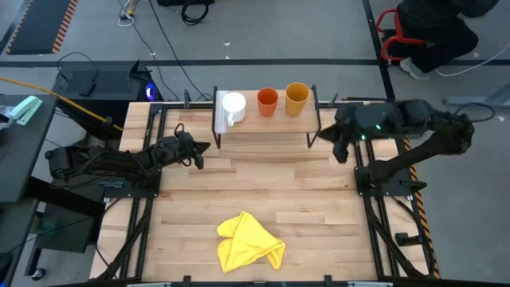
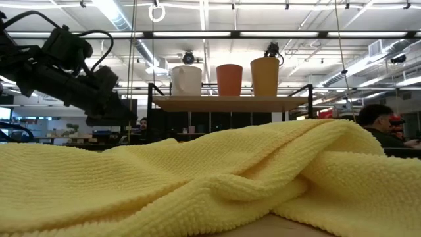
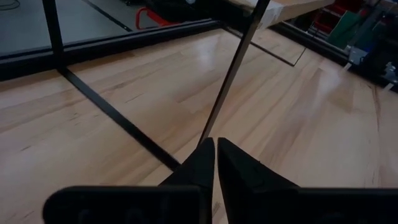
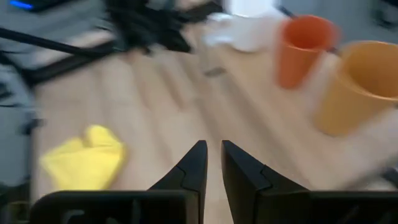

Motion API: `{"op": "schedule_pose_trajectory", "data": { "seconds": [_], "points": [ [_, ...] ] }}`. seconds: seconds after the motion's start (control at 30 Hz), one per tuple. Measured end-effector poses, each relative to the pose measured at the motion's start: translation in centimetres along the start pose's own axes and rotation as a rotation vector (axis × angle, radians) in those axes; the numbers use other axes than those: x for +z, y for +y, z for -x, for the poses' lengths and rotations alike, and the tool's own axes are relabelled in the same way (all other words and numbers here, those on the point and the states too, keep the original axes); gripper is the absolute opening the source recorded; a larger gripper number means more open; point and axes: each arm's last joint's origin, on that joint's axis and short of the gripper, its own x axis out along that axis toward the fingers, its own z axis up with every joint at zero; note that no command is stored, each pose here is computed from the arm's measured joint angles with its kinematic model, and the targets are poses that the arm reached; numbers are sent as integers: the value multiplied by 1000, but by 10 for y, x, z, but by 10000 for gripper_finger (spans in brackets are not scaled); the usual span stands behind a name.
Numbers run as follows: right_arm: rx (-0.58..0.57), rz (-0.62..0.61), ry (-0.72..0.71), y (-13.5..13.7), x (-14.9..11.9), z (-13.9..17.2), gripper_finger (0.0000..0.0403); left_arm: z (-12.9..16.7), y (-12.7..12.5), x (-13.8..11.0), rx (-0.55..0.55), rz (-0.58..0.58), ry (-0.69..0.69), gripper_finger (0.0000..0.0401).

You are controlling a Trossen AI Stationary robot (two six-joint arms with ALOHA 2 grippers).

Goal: Stack small to large cups/mugs on shelf
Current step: Return to Home Position

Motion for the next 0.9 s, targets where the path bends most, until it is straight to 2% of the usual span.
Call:
{"op": "schedule_pose_trajectory", "data": {
  "seconds": [0.23,0.33,0.47,0.7,0.9],
  "points": [
    [282,8,-201,14,-38,-1,55,0,1,-2,8,-3,23,16],
    [386,21,-244,20,-55,-3,55,0,1,-2,9,4,25,18],
    [480,54,-254,29,-79,-14,55,0,1,-2,10,76,25,25],
    [583,170,-323,49,-117,-43,55,0,1,-5,9,123,48,28],
    [668,204,-418,59,-148,-64,55,1,-7,-6,-193,70,116,19]
  ]
}}
